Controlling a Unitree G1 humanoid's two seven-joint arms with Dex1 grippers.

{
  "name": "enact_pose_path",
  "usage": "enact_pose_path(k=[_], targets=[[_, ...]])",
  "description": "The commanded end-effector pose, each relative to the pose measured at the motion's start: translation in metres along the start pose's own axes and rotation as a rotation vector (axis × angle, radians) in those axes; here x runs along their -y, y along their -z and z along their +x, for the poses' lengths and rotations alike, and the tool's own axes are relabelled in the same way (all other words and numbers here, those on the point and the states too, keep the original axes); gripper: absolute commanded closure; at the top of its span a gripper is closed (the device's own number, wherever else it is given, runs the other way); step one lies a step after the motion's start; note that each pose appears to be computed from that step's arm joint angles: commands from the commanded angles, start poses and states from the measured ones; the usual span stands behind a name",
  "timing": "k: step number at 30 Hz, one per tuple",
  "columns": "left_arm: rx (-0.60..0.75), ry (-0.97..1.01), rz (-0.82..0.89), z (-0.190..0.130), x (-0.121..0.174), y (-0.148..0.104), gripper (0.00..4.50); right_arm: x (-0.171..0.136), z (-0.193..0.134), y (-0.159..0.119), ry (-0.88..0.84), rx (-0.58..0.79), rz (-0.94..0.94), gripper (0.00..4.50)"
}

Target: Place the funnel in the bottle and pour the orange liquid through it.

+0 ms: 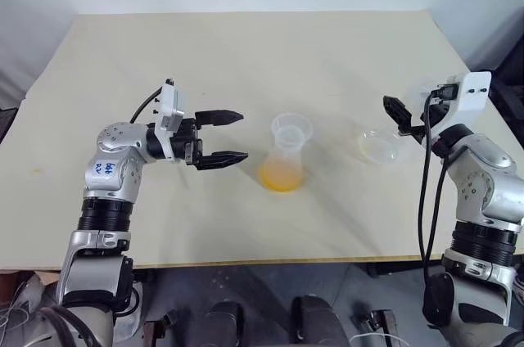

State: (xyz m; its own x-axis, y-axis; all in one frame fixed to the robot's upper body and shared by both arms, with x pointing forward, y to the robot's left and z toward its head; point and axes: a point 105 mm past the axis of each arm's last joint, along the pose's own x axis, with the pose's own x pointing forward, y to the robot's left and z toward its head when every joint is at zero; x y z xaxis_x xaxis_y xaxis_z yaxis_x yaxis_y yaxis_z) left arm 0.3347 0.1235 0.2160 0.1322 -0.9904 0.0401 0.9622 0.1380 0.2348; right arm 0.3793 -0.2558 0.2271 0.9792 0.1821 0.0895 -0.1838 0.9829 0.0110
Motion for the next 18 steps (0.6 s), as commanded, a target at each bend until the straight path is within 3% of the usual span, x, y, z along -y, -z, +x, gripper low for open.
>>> enact_pose_path(k=[1,18], targets=[[0.007,-0.040,0.033,-0.005,-0.003,-0.010,0.00,0.001,-0.008,-0.024,0.010,0.044,-0.065,0.02],[-0.015,-0.126,0.006,-0.018,-0.013,-0.001,0.00,-0.002,-0.035,-0.033,-0.028,-0.052,-0.152,0.02]])
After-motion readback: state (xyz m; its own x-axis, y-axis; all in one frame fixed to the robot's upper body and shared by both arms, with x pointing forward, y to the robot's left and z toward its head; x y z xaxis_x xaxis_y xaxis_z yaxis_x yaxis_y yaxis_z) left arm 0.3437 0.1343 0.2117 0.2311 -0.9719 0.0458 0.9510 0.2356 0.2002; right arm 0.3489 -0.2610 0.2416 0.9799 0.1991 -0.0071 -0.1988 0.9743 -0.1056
